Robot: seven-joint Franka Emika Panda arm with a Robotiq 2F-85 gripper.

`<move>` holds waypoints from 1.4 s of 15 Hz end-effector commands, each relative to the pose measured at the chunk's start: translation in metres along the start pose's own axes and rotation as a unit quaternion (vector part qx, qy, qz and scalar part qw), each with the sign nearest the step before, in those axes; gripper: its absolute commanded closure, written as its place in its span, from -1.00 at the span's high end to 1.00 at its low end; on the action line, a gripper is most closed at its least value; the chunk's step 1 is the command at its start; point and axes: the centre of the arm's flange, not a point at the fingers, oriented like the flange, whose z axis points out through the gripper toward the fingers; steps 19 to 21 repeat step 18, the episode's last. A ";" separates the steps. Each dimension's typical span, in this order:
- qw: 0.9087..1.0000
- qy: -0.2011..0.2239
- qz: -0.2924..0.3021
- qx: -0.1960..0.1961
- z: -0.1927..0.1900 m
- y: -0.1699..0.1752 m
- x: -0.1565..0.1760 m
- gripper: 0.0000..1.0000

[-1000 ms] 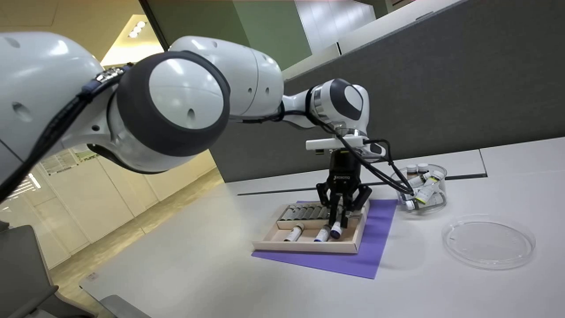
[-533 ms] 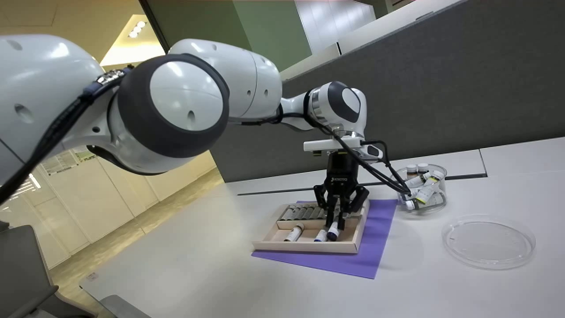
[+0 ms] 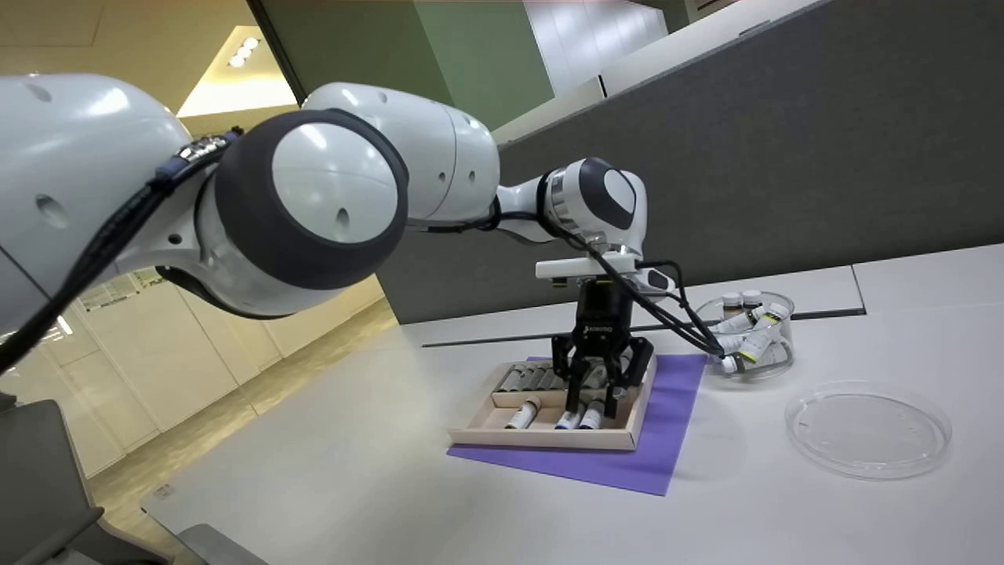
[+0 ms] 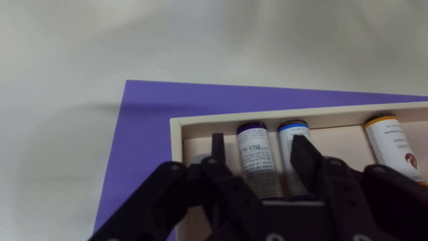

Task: Take a bottle from the clear bowl and put it on the bottom compartment of the box

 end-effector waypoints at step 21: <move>0.998 0.058 -0.023 -0.011 -0.060 -0.024 -0.028 1.00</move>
